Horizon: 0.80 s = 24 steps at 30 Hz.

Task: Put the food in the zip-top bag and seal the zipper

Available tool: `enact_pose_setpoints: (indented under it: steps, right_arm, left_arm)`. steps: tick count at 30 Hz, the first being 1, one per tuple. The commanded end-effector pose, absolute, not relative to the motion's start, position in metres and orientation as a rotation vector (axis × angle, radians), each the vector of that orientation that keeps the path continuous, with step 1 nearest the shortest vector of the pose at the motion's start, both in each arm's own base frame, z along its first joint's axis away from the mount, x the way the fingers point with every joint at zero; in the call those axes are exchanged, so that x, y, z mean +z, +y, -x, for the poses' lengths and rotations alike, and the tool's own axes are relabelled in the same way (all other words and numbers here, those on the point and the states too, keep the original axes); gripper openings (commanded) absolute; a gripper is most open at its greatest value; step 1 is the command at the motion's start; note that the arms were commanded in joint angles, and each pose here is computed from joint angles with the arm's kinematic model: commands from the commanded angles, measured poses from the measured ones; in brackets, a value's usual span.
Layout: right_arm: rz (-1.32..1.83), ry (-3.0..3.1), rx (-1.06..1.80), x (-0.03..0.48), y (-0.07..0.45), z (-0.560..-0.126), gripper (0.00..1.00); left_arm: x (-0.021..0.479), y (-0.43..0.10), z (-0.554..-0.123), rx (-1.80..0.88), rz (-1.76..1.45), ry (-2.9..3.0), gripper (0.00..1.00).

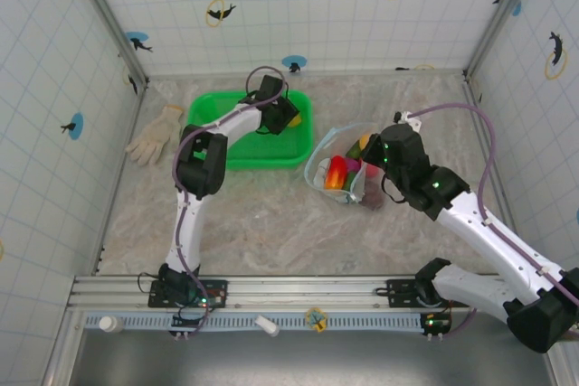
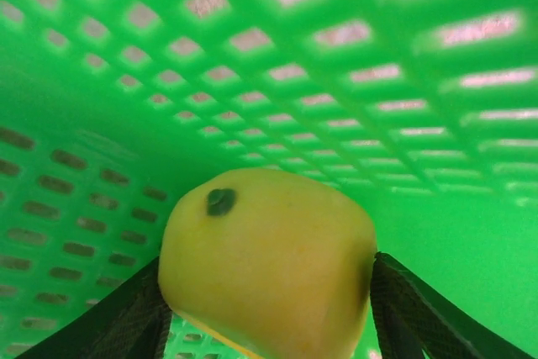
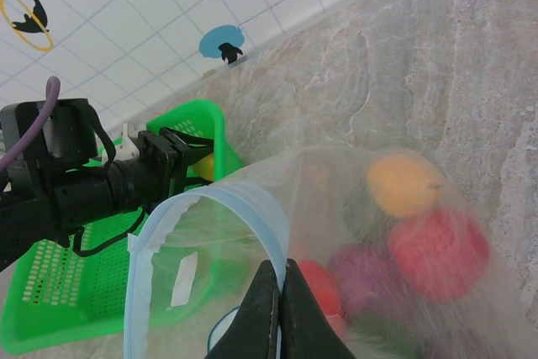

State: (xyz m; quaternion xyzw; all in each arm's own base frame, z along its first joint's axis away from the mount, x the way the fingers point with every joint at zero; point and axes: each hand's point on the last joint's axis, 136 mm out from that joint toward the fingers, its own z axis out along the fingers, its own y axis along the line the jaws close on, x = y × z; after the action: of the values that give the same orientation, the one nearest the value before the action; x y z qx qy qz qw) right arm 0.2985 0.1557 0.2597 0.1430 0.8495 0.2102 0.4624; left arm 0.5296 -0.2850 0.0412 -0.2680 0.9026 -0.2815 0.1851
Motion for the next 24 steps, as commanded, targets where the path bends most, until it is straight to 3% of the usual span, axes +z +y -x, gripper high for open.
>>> enact_pose_setpoints:
  steps: [1, 6, 9, 16, 24]
  right_arm:
    - [-0.349, 2.055, 0.528, 0.267, 0.154, -0.300, 0.00]
    - [-0.343, 2.057, 0.534, 0.269, 0.156, -0.300, 0.00]
    - [-0.333, 2.060, 0.542, 0.270, 0.159, -0.300, 0.00]
    - [-0.330, 2.059, 0.537, 0.271, 0.159, -0.298, 0.00]
    - [-0.314, 2.065, 0.545, 0.268, 0.168, -0.294, 0.00]
  left_arm:
    - [0.002, -0.267, -0.521, -0.669, 0.805, 2.620, 0.50]
    - [0.013, -0.263, -0.521, -0.649, 0.781, 2.613, 0.35]
    - [0.022, -0.263, -0.518, -0.648, 0.756, 2.622, 0.34]
    - [0.097, -0.245, -0.497, -0.635, 0.634, 2.546, 0.35]
    - [0.170, -0.225, -0.416, -0.721, 0.331, 2.461, 0.35]
